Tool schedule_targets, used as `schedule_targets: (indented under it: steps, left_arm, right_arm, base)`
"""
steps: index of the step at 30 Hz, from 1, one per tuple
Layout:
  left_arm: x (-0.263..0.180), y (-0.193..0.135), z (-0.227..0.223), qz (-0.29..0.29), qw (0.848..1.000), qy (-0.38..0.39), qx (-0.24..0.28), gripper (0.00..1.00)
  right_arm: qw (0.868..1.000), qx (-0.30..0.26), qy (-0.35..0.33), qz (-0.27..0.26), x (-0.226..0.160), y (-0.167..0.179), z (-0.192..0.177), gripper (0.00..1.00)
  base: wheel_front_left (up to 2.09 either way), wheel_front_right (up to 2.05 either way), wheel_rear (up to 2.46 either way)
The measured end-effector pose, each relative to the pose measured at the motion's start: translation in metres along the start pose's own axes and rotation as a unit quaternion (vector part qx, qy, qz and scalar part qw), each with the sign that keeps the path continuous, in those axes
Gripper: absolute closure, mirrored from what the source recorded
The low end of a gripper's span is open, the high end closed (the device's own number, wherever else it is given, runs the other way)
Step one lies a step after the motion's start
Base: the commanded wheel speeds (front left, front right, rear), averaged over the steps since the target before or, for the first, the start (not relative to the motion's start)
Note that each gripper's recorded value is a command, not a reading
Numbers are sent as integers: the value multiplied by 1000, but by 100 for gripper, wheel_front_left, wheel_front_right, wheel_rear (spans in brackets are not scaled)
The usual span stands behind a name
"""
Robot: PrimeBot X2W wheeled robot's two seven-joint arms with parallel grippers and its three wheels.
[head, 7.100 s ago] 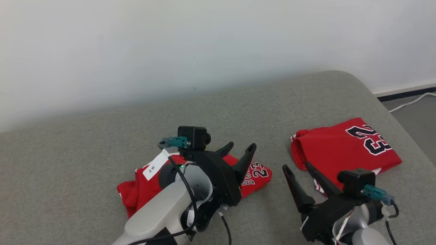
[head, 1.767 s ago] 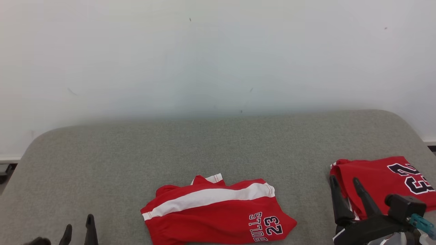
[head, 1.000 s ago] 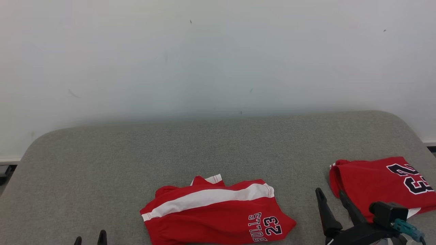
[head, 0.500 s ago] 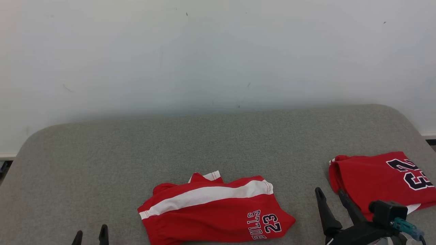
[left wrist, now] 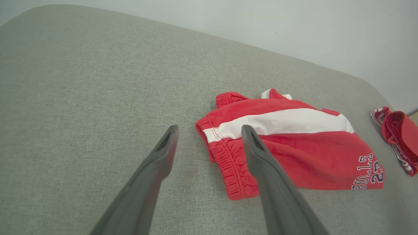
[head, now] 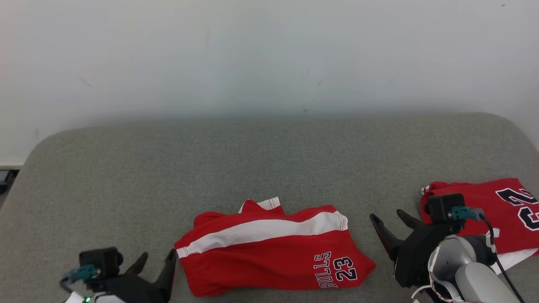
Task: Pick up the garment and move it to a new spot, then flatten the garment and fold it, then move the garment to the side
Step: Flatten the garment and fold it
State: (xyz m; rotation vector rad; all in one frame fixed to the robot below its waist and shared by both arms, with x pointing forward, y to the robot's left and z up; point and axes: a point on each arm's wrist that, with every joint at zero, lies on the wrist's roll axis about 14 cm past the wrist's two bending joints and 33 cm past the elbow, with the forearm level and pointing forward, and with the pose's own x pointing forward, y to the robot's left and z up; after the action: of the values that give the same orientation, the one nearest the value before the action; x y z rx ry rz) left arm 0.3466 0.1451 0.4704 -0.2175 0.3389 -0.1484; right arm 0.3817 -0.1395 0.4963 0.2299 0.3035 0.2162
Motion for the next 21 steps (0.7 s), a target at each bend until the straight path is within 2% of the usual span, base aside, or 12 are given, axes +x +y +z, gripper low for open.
schedule_targets:
  steps: [7,11,14,15,21]
  left_arm:
    - [30,-26,-12,-40,995,94,19,0]
    - [49,-22,-17,-30,989,139,30,0]
    - [60,-15,-17,-18,987,160,28,0]
    - [62,-14,-21,-16,985,171,27,0]
    - [70,-7,-33,-4,977,211,17,0]
  right_arm:
    - [994,-38,99,12,36,-1,-11,0]
    - [987,-51,152,24,64,5,-19,0]
    - [978,-61,194,35,77,10,-33,0]
    - [975,-65,211,39,80,11,-40,4]
    - [956,-79,279,55,96,20,-68,11]
  base:
    - [0,0,0]
    - [0,0,0]
    - [0,0,0]
    - [0,0,0]
    - [0,0,0]
